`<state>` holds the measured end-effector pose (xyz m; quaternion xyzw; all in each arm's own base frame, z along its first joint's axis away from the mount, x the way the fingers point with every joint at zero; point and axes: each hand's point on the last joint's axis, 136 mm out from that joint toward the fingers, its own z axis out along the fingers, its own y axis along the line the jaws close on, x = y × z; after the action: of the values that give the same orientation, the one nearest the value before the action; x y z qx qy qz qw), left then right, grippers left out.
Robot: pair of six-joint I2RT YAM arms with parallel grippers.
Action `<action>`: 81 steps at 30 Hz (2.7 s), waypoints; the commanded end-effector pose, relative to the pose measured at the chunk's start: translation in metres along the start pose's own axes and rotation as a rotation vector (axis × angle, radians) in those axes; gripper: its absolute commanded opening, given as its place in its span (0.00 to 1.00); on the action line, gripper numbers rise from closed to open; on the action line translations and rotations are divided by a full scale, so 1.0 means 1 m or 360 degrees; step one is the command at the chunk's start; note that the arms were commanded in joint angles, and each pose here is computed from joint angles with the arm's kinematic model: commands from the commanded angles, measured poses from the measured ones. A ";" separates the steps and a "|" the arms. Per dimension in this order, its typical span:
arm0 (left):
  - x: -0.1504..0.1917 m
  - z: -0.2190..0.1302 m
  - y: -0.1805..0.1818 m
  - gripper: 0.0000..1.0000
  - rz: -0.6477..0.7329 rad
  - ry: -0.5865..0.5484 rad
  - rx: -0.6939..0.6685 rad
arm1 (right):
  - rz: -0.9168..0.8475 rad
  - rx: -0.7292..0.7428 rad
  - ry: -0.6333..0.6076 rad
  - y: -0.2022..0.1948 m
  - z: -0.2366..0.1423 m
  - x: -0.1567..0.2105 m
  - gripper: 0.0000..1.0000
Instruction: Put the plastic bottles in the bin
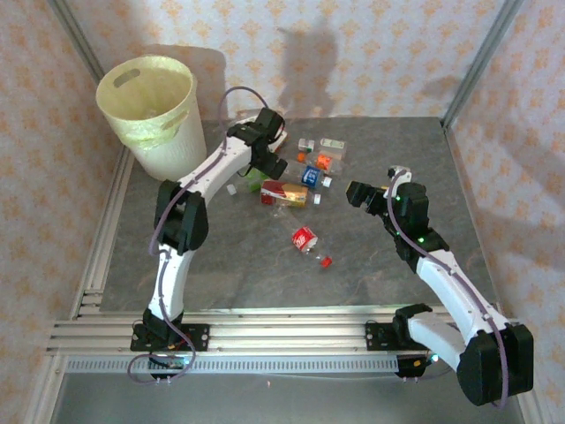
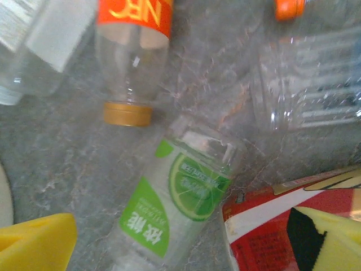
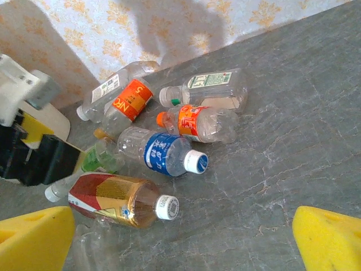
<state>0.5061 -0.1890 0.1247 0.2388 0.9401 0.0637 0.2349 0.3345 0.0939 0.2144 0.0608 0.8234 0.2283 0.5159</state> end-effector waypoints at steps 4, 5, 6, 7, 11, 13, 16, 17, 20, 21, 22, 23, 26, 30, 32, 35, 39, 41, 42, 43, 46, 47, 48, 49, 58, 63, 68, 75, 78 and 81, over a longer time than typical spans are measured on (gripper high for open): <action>0.006 0.013 0.015 0.90 0.0021 0.0091 -0.0080 | -0.0024 -0.0035 -0.0024 0.009 -0.006 -0.012 0.99; 0.007 0.018 0.019 0.90 -0.0008 0.0098 -0.0098 | -0.0026 -0.0038 -0.0023 0.009 -0.006 -0.012 0.99; 0.007 0.023 0.024 0.90 -0.0038 0.0101 -0.0113 | -0.0025 -0.0042 -0.0020 0.010 -0.006 -0.012 0.99; 0.008 0.027 0.028 0.90 -0.0066 0.0105 -0.0120 | -0.0025 -0.0045 -0.0020 0.010 -0.006 -0.012 0.99; 0.012 0.041 0.034 0.89 -0.0156 0.0131 -0.0024 | -0.0019 -0.0058 -0.0003 0.012 -0.006 -0.011 0.99; 0.014 0.048 0.033 0.88 -0.0163 0.0153 0.0010 | -0.0015 -0.0054 0.0007 0.011 -0.005 -0.009 0.99; 0.019 0.057 0.030 0.88 -0.0184 0.0179 0.0078 | -0.0010 -0.0056 0.0007 0.011 -0.005 -0.009 0.99; 0.020 0.059 0.030 0.88 -0.0195 0.0186 0.0082 | -0.0007 -0.0057 0.0008 0.011 -0.005 -0.009 0.99; 0.027 0.067 0.030 0.87 -0.0231 0.0211 0.0108 | -0.0006 -0.0066 0.0008 0.013 -0.005 -0.010 0.99; 0.029 0.070 0.031 0.87 -0.0250 0.0216 0.0111 | -0.0004 -0.0065 0.0008 0.013 -0.005 -0.010 0.99; 0.031 0.071 0.031 0.87 -0.0265 0.0221 0.0117 | -0.0007 -0.0066 0.0010 0.013 -0.004 -0.010 0.99; 0.034 0.072 0.032 0.87 -0.0284 0.0225 0.0127 | -0.0009 -0.0066 0.0011 0.013 -0.004 -0.010 0.99; 0.039 0.072 0.031 0.88 -0.0306 0.0228 0.0151 | -0.0015 -0.0066 0.0014 0.013 -0.003 -0.011 0.99; 0.043 0.065 0.028 0.92 -0.0345 0.0195 0.0235 | -0.0010 -0.0075 0.0029 0.014 -0.001 -0.010 0.99; 0.045 0.060 0.029 0.92 -0.0351 0.0187 0.0255 | -0.0002 -0.0079 0.0036 0.015 0.000 -0.010 0.99; 0.051 0.058 0.030 0.92 -0.0345 0.0204 0.0247 | 0.0004 -0.0085 0.0047 0.015 0.002 -0.009 0.99; 0.059 0.063 0.032 0.89 -0.0368 0.0239 0.0234 | 0.0011 -0.0086 0.0051 0.015 0.004 -0.009 0.99; 0.059 0.066 0.034 0.88 -0.0409 0.0234 0.0234 | 0.0013 -0.0088 0.0056 0.015 0.005 -0.008 0.99; 0.058 0.067 0.034 0.87 -0.0425 0.0224 0.0231 | 0.0014 -0.0088 0.0056 0.016 0.005 -0.008 0.99; 0.056 0.067 0.035 0.87 -0.0441 0.0211 0.0228 | 0.0014 -0.0090 0.0056 0.016 0.005 -0.009 0.99; 0.050 0.067 0.033 0.80 -0.0467 0.0191 0.0250 | 0.0008 -0.0101 0.0063 0.016 0.007 -0.007 0.99; 0.049 0.066 0.034 0.78 -0.0471 0.0189 0.0250 | -0.0008 -0.0146 0.0065 0.021 0.008 -0.004 0.99; 0.049 0.066 0.034 0.75 -0.0472 0.0189 0.0250 | -0.0043 -0.0231 0.0075 0.029 0.008 0.000 0.99; 0.048 0.064 0.035 0.72 -0.0477 0.0186 0.0245 | -0.0129 -0.0371 0.0113 0.045 0.007 0.010 0.99; 0.037 0.020 0.059 0.57 -0.0682 0.0035 0.0086 | -0.1284 -0.1093 0.0804 0.152 -0.016 0.188 0.99; 0.030 -0.001 0.060 0.55 -0.0779 -0.0042 0.0103 | -0.1443 -0.1049 0.0982 0.150 -0.008 0.236 0.99; 0.031 -0.018 0.059 0.55 -0.0827 -0.0111 0.0094 | -0.1674 -0.1043 0.1149 0.145 -0.010 0.273 0.99; 0.033 -0.036 0.059 0.55 -0.0885 -0.0186 0.0116 | -0.1680 -0.0964 0.1108 0.150 0.012 0.283 0.97; 0.022 -0.053 0.057 0.54 -0.0871 -0.0235 0.0154 | -0.1687 -0.0946 0.1114 0.152 0.019 0.285 0.91; 0.006 -0.086 0.064 0.54 -0.0874 -0.0354 0.0154 | -0.1689 -0.0844 0.1060 0.150 0.030 0.278 0.78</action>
<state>0.4849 -0.1224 0.1444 -0.0051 0.9631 -0.0472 0.2651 0.1895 0.3209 0.0290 -0.5704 0.7700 0.1695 0.2303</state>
